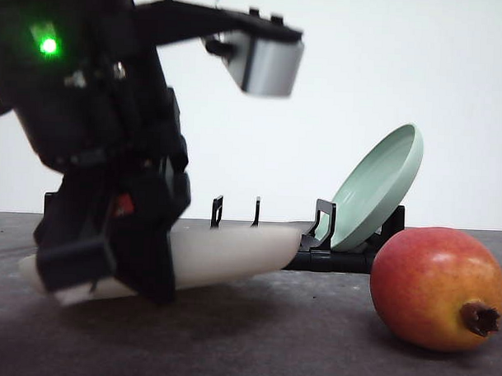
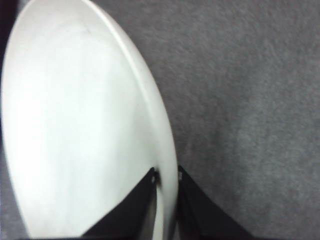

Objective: Place pomegranate in white plate

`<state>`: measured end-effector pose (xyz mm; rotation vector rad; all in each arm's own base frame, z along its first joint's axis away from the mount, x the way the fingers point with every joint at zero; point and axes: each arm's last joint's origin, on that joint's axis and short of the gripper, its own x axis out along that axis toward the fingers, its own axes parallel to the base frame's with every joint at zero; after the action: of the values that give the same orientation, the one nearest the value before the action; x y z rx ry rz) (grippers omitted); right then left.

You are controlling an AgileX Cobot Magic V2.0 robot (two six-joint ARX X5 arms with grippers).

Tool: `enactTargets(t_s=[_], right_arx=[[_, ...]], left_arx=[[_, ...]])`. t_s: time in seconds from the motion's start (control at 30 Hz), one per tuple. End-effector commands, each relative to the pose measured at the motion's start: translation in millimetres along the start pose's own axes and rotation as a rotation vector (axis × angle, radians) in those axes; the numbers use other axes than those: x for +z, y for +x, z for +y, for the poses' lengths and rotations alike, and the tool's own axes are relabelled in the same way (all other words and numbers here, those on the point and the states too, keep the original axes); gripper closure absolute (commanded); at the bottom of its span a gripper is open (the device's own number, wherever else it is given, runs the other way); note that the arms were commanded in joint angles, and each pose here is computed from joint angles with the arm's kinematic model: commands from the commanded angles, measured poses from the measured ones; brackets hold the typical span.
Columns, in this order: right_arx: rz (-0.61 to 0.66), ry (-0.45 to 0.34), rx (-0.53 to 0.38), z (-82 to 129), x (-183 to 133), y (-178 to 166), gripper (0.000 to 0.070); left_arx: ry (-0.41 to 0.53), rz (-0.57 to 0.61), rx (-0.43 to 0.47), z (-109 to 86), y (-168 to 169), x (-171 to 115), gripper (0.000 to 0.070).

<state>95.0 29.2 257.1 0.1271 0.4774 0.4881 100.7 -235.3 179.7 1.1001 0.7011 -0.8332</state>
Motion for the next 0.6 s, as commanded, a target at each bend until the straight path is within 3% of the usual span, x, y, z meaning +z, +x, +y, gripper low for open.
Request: enactTargets(t_s=[0.0, 0.07, 0.23, 0.3, 0.37, 0.5, 0.57], right_arx=[[-0.018, -0.011, 0.006, 1.5, 4.4, -1.8, 0.0241], [-0.019, -0.011, 0.006, 1.5, 4.5, -1.8, 0.024], [-0.019, -0.011, 0.007, 1.5, 4.5, -1.8, 0.024], [-0.019, -0.011, 0.006, 1.5, 4.5, -1.8, 0.024], [-0.019, -0.011, 0.006, 1.5, 4.5, -1.8, 0.024], [-0.018, -0.011, 0.007, 1.5, 4.4, -1.8, 0.0241], [-0.018, -0.011, 0.008, 1.5, 4.5, -1.8, 0.0241]], left_arx=[[0.005, -0.006, -0.008, -3.2, 0.7, 4.0, 0.0578], [-0.004, -0.008, -0.019, -3.5, 0.8, 4.0, 0.0528], [-0.016, 0.014, -0.088, -1.6, -6.8, 2.6, 0.0317], [-0.062, 0.008, -0.107, 5.3, -14.2, 2.4, 0.0298], [-0.152, -0.028, -0.142, 16.0, -23.2, 1.4, 0.0298], [-0.469, -0.15, -0.273, 47.7, -43.9, -9.3, 0.0299], [-0.594, -0.202, -0.297, 64.9, -54.1, -19.3, 0.0299]])
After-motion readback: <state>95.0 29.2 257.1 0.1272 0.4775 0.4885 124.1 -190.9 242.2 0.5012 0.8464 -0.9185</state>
